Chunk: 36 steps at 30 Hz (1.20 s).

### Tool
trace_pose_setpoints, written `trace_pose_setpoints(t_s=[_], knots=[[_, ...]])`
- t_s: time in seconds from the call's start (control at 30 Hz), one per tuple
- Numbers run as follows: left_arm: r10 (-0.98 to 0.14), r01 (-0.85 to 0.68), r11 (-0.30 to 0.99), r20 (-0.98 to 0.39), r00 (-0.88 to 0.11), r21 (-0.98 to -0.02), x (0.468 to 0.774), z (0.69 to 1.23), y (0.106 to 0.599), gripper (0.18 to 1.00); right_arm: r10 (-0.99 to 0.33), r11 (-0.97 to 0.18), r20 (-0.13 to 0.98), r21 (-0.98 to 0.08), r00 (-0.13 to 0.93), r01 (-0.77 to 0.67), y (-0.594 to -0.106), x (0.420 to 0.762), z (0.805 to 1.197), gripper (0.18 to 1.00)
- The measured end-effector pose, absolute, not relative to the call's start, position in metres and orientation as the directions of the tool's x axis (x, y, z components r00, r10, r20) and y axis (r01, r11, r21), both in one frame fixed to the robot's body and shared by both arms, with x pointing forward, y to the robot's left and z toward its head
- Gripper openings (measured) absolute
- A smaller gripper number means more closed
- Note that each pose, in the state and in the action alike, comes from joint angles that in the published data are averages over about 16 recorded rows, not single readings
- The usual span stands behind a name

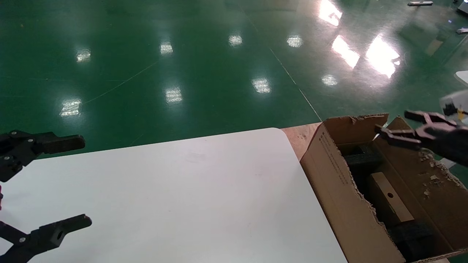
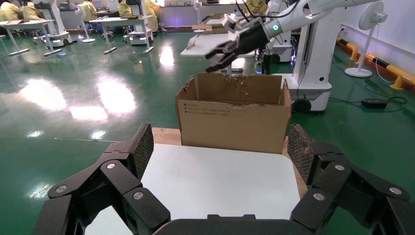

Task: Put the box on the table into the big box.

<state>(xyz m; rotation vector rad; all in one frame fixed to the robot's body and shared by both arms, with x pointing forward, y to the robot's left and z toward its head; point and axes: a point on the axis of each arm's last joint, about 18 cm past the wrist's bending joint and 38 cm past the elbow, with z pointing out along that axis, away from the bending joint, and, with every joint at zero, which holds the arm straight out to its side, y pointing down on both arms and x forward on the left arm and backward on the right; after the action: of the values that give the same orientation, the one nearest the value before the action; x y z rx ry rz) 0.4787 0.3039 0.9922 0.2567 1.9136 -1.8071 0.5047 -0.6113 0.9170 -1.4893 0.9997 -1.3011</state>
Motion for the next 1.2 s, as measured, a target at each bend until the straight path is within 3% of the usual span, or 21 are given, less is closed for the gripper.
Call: trace_pose_setpoints(t_s=[0.23, 0.5, 0.87, 1.2], knots=[[-0.194, 0.458, 0.105, -0.470, -0.861, -0.883, 0.479, 0.992, 0.304, 1.001, -0.901, -0.351, 0.386, -0.917, 0.198, 0.191, -0.567, 0.520, 0.969, 0.999], [-0.194, 0.458, 0.105, -0.470, -0.861, -0.883, 0.479, 0.992, 0.304, 1.001, -0.851, -0.395, 0.480, -0.852, 0.212, 0.344, -0.534, 0.525, 1.010, 1.001], [-0.194, 0.458, 0.105, -0.469, -0.861, -0.883, 0.479, 0.992, 0.304, 1.001, -0.842, -0.386, 0.484, -0.849, 0.238, 0.360, -0.525, 0.527, 1.011, 1.001], [-0.194, 0.458, 0.105, -0.469, -0.861, -0.883, 0.479, 0.992, 0.304, 1.001, -0.798, -0.321, 0.478, -0.853, 0.368, 0.412, -0.485, 0.531, 1.013, 1.001]])
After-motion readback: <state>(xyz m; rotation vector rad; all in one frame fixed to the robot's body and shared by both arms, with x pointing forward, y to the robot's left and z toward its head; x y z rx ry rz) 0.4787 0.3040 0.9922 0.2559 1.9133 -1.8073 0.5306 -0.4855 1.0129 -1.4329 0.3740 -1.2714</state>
